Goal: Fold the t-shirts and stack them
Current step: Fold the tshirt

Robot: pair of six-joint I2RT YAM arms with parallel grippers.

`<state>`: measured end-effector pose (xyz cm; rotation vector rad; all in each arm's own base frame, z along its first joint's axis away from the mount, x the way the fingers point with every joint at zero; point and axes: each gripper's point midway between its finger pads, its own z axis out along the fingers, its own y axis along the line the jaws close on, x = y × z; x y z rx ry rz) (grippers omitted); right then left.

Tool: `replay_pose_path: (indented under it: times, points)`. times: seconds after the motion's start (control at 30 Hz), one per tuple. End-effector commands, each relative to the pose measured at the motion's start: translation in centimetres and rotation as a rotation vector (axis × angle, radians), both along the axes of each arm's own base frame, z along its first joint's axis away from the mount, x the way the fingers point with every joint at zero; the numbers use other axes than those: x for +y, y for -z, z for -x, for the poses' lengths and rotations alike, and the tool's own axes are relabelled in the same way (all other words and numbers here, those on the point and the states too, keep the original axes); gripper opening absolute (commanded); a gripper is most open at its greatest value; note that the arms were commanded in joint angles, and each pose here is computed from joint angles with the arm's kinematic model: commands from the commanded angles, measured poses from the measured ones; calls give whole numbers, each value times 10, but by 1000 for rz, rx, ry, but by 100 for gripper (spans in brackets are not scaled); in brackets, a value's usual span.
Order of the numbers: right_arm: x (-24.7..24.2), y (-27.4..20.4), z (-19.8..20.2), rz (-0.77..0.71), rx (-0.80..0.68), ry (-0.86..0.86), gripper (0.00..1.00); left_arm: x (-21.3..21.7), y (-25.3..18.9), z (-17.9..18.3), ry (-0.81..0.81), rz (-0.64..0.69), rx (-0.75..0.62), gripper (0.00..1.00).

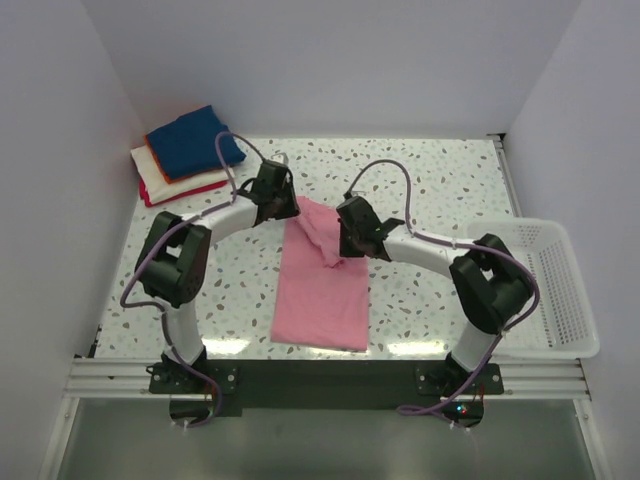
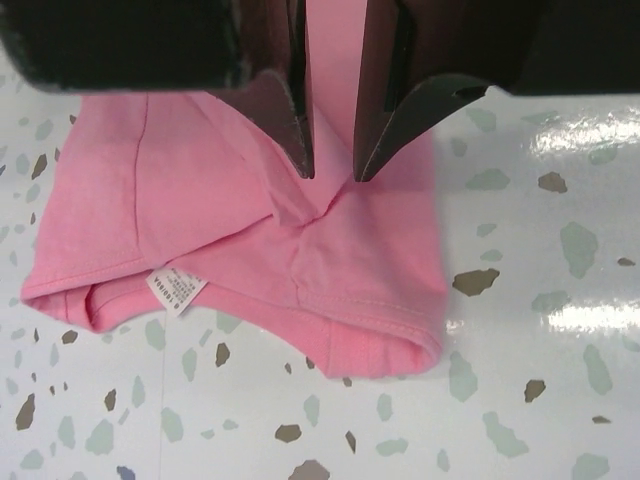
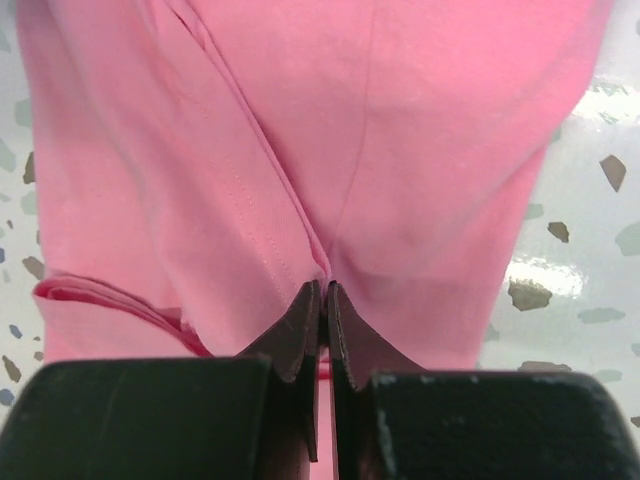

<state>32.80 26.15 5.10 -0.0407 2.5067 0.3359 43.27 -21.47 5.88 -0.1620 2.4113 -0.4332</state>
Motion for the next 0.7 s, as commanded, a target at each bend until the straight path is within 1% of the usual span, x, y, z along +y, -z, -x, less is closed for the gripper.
replay_pose_path:
  times: [0.0,0.07,0.17,0.23,0.33,0.37,0.4,0.47,0.5,0.57,0.67]
  points:
    - [-8,-21,-8,0,-87,67,0,-16,-21,-26,2,62,-80,26]
    - [-14,-21,-6,13,-98,94,0,-26,-24,-25,31,84,-79,26]
    - [-18,-20,-3,22,-114,113,0,-28,-20,-23,34,82,-71,26]
    - [-15,-18,-3,18,-113,101,1,-26,-17,-20,25,79,-64,28]
    - [-7,-14,-2,14,-97,53,10,-21,-13,-14,11,66,-47,32]
    - [-7,-13,-1,15,-96,46,15,-20,-12,-13,10,65,-46,34]
    - [-7,-17,-2,14,-108,47,25,-20,-15,-12,11,69,-52,38]
    - [-9,-24,-3,16,-129,45,33,-20,-15,-9,15,77,-57,40]
    - [-9,-28,-3,12,-136,44,39,-21,-19,-9,20,82,-66,41]
    - [-6,-40,-10,6,-170,41,42,-23,-21,-7,35,93,-68,42]
    - [-4,-50,-24,18,-182,59,42,-32,-30,-4,85,134,-79,43]
